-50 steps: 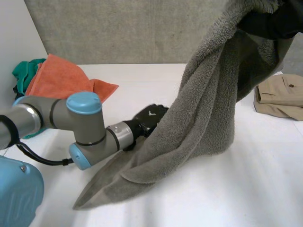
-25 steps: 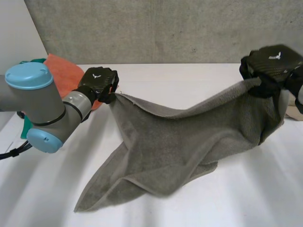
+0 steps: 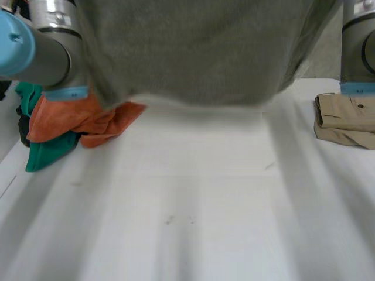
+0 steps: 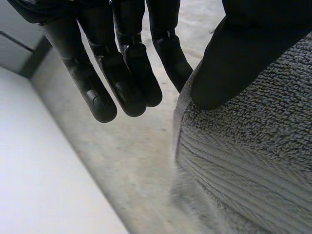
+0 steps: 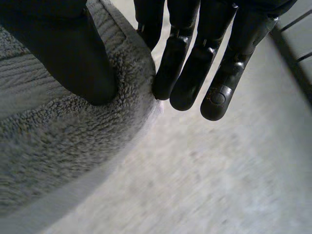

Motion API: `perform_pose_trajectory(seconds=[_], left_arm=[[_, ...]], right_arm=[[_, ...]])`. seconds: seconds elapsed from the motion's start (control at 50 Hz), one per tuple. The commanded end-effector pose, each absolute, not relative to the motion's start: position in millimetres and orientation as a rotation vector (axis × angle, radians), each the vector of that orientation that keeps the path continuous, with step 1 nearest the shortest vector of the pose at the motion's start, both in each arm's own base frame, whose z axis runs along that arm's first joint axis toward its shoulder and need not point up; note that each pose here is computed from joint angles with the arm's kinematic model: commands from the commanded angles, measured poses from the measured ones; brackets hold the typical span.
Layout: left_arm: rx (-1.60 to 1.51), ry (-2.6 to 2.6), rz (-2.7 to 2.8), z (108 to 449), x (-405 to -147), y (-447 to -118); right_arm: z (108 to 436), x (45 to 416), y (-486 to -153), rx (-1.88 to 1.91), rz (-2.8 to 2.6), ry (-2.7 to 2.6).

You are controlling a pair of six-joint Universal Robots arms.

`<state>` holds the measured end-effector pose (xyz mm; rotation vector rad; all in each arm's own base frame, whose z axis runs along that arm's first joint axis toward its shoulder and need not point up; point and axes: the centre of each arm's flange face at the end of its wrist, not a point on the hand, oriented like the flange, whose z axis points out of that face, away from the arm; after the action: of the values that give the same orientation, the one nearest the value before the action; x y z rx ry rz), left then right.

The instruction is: Fold the laundry.

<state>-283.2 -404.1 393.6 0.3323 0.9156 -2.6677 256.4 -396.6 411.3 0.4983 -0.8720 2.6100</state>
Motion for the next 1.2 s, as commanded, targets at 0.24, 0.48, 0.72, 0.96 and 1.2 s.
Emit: perform_pose_trajectory(seconds=[0.24, 0.48, 0.72, 0.96, 1.2], left_arm=[[0.735, 1.568, -2.297, 217.5, -266.4, -342.7], [0.968, 1.841, -2.037, 149.6, -254.0, -292.6], [1.027, 1.895, -2.003, 138.4, -253.2, -300.2], [1.04, 1.934, -1.981, 124.6, -243.2, -320.3], [0.975, 1.998, -1.915, 114.2, -217.5, -341.4]], right_arm=[[240.9, 260.1, -373.2, 1.016, 2.249, -1.599], [149.1, 232.1, -329.0, 1.254, 1.847, -2.153], [142.4, 208.0, -352.6, 0.927, 1.869, -2.528], [138.8, 199.4, -354.6, 0.987, 1.826, -2.467], [152.0, 181.0, -355.1, 0.918, 1.831, -2.441]])
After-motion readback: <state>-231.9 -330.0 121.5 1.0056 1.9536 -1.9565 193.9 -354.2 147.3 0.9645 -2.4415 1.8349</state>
